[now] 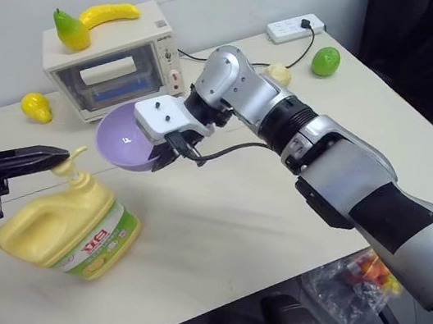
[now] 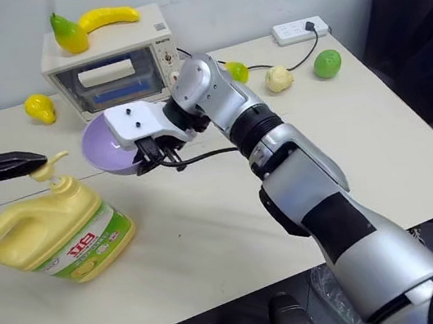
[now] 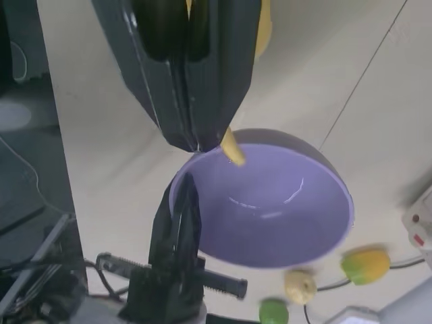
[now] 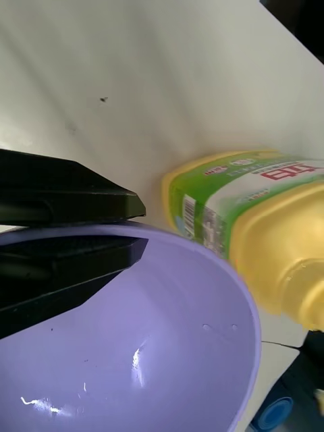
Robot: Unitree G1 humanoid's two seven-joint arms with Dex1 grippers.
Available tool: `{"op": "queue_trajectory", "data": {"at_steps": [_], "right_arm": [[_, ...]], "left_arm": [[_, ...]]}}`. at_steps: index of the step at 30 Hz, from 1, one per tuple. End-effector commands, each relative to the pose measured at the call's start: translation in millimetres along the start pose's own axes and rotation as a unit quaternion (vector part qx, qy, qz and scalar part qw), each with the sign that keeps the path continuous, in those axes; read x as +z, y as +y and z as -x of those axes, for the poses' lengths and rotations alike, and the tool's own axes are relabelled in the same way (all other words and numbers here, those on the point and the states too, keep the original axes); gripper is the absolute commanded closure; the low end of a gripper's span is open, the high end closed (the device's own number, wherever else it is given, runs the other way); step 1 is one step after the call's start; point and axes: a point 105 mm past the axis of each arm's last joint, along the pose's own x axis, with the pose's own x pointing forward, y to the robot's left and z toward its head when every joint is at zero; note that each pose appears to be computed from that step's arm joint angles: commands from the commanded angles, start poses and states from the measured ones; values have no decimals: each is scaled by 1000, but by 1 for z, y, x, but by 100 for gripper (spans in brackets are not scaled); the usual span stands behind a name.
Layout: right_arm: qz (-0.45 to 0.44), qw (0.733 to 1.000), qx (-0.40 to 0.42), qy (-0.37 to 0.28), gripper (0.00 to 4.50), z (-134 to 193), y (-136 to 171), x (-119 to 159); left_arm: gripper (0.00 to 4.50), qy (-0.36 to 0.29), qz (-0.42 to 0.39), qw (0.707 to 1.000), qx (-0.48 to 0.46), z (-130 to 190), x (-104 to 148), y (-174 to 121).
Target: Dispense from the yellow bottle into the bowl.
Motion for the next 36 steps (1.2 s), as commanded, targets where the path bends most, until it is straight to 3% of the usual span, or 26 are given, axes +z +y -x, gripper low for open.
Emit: {"op": "queue_trajectory", "data": {"at_steps": [1, 13, 36], "right_arm": [[24, 1000, -12, -15, 450, -1, -11, 25], [34, 999, 11, -23, 450, -6, -7, 31], [11, 999, -44, -26, 450, -16, -23, 39]], "left_arm": [[448, -2, -26, 1000, 18, 12, 12, -1], [448, 8, -30, 999, 18, 9, 6, -4], [448, 16, -28, 999, 32, 7, -2, -7]]}}
